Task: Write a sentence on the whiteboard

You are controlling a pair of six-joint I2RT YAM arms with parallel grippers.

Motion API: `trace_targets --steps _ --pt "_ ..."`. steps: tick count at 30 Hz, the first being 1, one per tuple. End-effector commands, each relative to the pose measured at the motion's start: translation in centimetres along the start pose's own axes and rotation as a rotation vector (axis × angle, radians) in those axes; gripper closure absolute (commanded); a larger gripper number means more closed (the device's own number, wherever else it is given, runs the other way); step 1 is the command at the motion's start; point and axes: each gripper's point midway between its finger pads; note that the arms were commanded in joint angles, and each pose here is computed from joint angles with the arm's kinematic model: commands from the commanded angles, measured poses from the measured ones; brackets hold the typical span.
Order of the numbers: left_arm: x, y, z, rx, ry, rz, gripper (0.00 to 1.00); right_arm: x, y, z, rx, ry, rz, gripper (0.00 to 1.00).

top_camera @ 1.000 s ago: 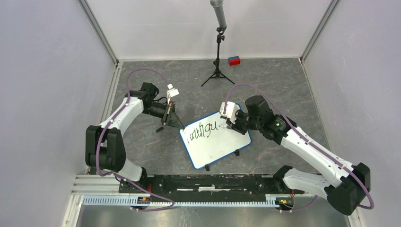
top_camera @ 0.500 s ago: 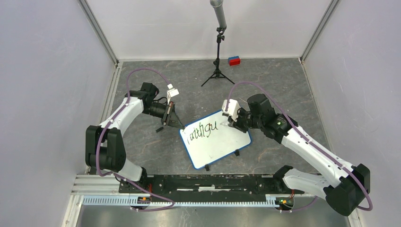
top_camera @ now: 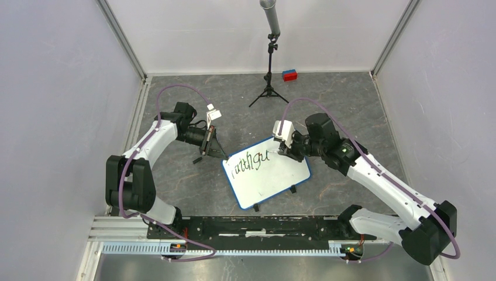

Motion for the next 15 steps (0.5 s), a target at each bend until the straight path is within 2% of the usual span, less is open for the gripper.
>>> trace_targets --steps 1,15 --pt "-0.2 0.4 1.1 0.030 0.043 0.008 0.98 -1.8 0.0 -1.6 -0.031 -0.013 0.061 1.00" --pt "-0.1 0.5 1.2 0.034 0.037 0.006 0.97 -2.9 0.1 0.3 0.045 -0.017 0.125 1.00"
Point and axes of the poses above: each gripper's point midway between its finger pads, its own y axis out along the fingers, its own x axis along the line the jaws close on, z = x × y, and after that the axes turned 2 degrees about -y, right-handed
